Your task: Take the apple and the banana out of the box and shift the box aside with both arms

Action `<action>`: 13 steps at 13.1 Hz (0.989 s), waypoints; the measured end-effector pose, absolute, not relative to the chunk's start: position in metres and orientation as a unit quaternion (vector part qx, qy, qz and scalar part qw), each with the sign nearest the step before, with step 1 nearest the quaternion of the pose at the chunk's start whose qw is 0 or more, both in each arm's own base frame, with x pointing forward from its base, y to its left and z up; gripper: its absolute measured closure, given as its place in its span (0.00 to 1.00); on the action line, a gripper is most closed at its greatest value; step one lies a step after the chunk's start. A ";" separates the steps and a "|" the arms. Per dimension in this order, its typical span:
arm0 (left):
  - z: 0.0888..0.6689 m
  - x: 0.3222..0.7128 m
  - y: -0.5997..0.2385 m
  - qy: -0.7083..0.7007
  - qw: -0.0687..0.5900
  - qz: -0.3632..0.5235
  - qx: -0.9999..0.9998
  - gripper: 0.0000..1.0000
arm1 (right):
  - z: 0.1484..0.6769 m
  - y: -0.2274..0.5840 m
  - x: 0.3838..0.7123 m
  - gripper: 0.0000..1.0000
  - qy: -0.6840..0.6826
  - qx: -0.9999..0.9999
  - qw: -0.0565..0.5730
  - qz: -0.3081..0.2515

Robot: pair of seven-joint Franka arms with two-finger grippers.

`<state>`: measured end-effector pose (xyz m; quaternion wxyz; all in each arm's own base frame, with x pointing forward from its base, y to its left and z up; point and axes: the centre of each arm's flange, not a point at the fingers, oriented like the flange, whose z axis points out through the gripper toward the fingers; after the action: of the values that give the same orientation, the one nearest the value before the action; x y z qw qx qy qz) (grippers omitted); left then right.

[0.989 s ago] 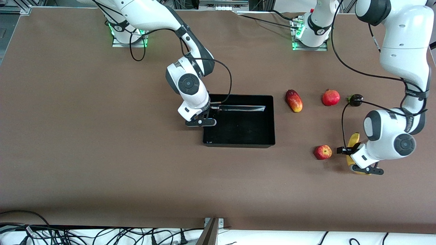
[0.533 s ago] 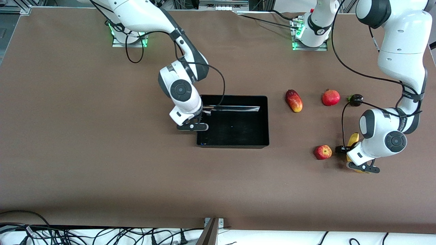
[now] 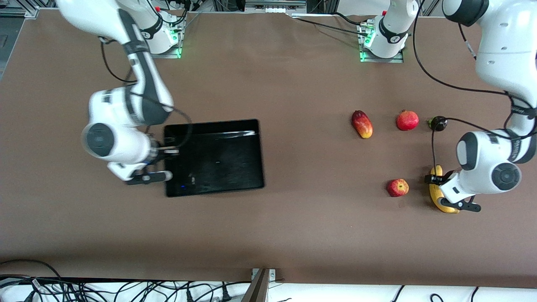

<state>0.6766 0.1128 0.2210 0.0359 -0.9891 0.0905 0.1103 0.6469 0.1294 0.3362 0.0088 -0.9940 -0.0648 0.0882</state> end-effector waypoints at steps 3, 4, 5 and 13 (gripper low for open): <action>0.300 0.666 0.095 0.098 0.030 0.148 -0.984 0.00 | 0.316 0.032 0.641 0.96 -0.067 -0.994 -0.010 0.087; 0.326 0.664 0.081 0.095 0.023 0.146 -0.984 0.00 | 0.306 0.009 0.636 0.96 -0.063 -0.994 -0.015 0.086; 0.349 0.662 0.068 0.086 0.011 0.136 -0.987 0.00 | 0.295 -0.008 0.629 0.96 -0.057 -0.995 -0.017 0.086; 0.559 0.611 -0.017 -0.005 0.003 -0.006 -1.000 0.00 | 0.252 -0.033 0.595 0.74 -0.035 -0.997 -0.009 0.061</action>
<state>0.6114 -0.0169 0.5590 0.0026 -1.0000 -0.0048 -0.0055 0.5950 -0.0332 0.2518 -0.0090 -0.9974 -0.0355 0.0614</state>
